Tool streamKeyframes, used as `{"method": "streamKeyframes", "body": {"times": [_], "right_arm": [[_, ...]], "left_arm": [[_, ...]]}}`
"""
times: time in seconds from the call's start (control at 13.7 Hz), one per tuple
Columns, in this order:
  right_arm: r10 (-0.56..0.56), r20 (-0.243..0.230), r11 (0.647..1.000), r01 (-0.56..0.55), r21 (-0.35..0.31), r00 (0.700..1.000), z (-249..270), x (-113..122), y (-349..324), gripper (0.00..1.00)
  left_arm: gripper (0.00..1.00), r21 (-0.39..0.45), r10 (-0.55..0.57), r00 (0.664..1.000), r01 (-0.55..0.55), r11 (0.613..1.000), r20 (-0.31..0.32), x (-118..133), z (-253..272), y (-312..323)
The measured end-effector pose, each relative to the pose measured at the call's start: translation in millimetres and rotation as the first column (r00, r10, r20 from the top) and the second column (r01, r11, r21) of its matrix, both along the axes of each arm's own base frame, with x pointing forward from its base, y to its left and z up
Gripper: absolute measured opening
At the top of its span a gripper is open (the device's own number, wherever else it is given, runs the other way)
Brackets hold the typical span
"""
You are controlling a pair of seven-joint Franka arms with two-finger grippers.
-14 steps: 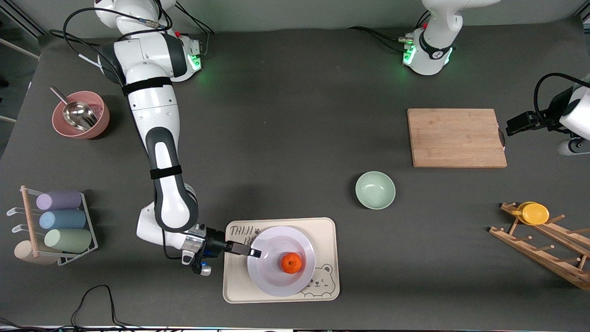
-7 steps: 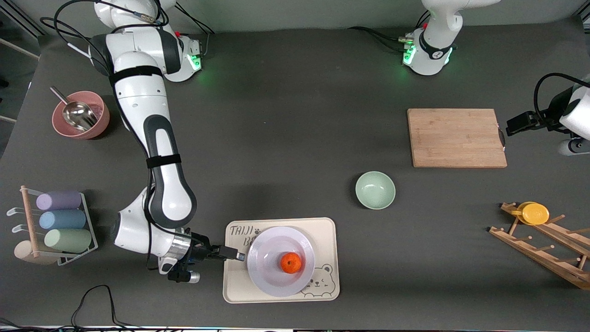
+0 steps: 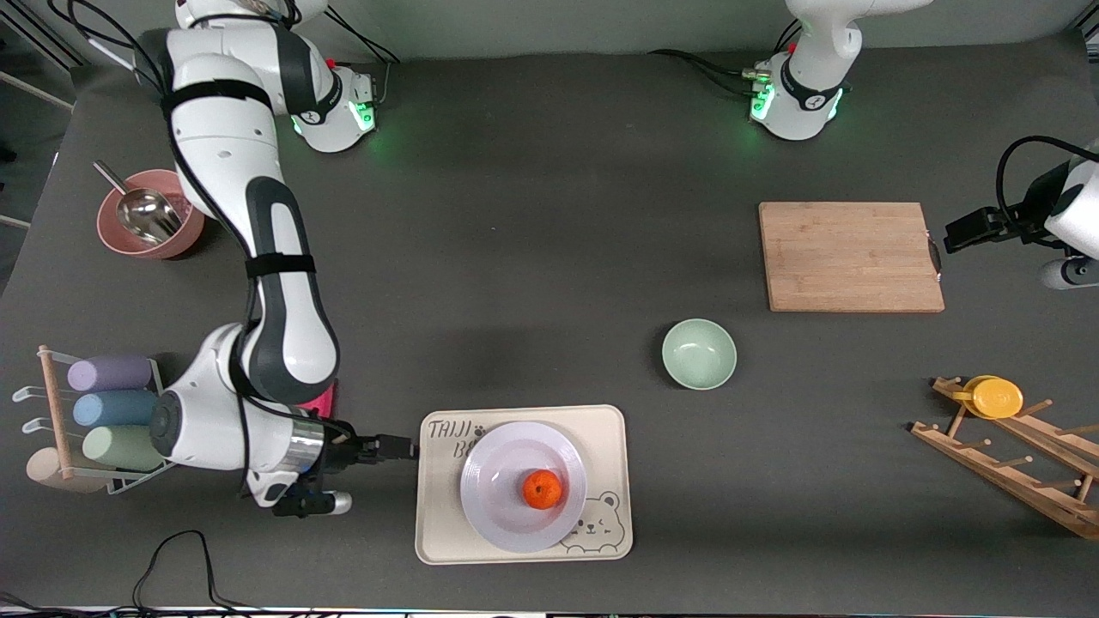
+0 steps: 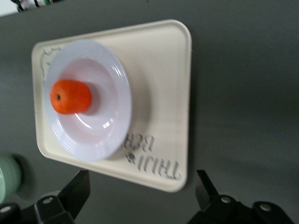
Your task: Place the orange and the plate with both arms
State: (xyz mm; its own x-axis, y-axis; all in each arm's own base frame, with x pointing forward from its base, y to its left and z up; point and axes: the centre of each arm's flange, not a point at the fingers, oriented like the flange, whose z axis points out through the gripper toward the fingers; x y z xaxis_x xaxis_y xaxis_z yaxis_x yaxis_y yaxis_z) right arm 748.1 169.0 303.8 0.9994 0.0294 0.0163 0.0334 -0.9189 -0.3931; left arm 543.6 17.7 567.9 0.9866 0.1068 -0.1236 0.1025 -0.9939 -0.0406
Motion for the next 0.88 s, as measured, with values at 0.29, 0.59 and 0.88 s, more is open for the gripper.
{"method": "streamKeyframes", "body": {"times": [0.29, 0.59, 0.88], "right_arm": [[0.065, -0.051, 0.983, -0.073, -0.170, 0.997, 33.5, -49.2, -20.0, 1.00], [0.069, -0.107, 0.964, -0.094, -0.249, 0.992, 93.4, -101.6, -53.4, 1.00], [0.014, -0.073, 0.956, -0.035, -0.292, 0.997, 181.1, -134.9, -58.3, 1.00]], "left_arm": [[1.00, -0.001, 0.000, 1.000, 0.000, 1.000, 0.000, 0.0, 0.0, 0.1], [1.00, -0.001, 0.008, 1.000, -0.008, 1.000, 0.000, -0.2, 0.0, 4.5], [1.00, -0.001, 0.019, 1.000, -0.019, 1.000, 0.000, -0.4, 0.1, 10.4]]}}
